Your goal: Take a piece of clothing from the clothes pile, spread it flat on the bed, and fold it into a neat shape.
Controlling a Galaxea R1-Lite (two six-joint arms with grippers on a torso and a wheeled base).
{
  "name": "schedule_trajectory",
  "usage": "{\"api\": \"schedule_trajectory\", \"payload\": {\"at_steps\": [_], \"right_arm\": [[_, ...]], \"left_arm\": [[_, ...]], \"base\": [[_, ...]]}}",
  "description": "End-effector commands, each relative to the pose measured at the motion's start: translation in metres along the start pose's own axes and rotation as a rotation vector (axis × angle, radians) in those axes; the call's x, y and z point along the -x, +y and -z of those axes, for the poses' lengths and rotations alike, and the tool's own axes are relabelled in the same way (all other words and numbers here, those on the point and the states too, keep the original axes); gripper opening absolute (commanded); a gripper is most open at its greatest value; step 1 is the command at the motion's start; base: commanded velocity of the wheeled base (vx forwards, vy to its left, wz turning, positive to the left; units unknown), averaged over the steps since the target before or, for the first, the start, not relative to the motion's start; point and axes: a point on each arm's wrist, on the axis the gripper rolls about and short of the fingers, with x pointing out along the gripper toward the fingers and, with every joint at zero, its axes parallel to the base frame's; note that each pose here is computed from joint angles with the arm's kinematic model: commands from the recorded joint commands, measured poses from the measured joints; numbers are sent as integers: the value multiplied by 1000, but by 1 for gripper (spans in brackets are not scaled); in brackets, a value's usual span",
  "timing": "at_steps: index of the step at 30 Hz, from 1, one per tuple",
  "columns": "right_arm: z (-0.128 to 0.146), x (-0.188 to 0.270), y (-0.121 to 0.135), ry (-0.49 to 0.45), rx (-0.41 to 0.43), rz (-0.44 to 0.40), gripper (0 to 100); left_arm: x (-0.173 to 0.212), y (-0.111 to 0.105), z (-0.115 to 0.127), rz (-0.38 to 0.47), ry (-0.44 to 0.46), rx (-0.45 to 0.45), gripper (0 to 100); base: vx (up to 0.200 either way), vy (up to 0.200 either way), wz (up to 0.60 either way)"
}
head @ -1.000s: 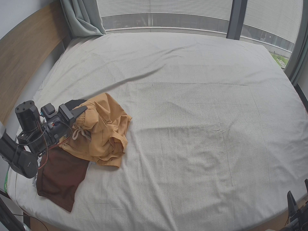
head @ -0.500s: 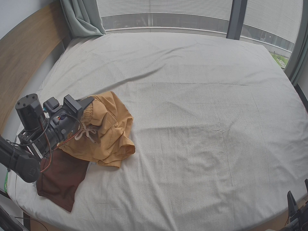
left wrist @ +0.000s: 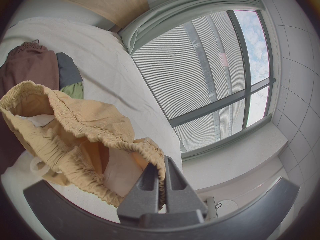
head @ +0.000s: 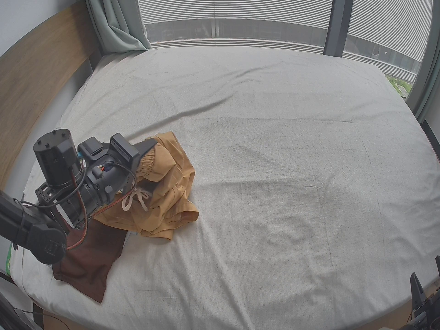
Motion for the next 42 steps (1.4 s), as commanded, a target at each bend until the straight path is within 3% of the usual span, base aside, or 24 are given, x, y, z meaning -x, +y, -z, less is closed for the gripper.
{"api": "schedule_trajectory", "payload": {"at_steps": [1, 19, 30, 42], "right_arm": [[5, -1, 0, 12, 0, 0, 100], [5, -1, 0, 12, 0, 0, 100], [5, -1, 0, 12, 0, 0, 100], [5, -1, 0, 12, 2, -2, 100]], "left_arm": [[-2, -13, 6, 37, 25, 1, 0], [-20, -57, 56, 108, 184, 4, 0], [-37, -71, 70, 121, 240, 5, 0], [-58, -71, 125, 115, 382, -6, 0]], "base": [[0, 0, 0], [0, 0, 0], [0, 0, 0], [0, 0, 0]]}}
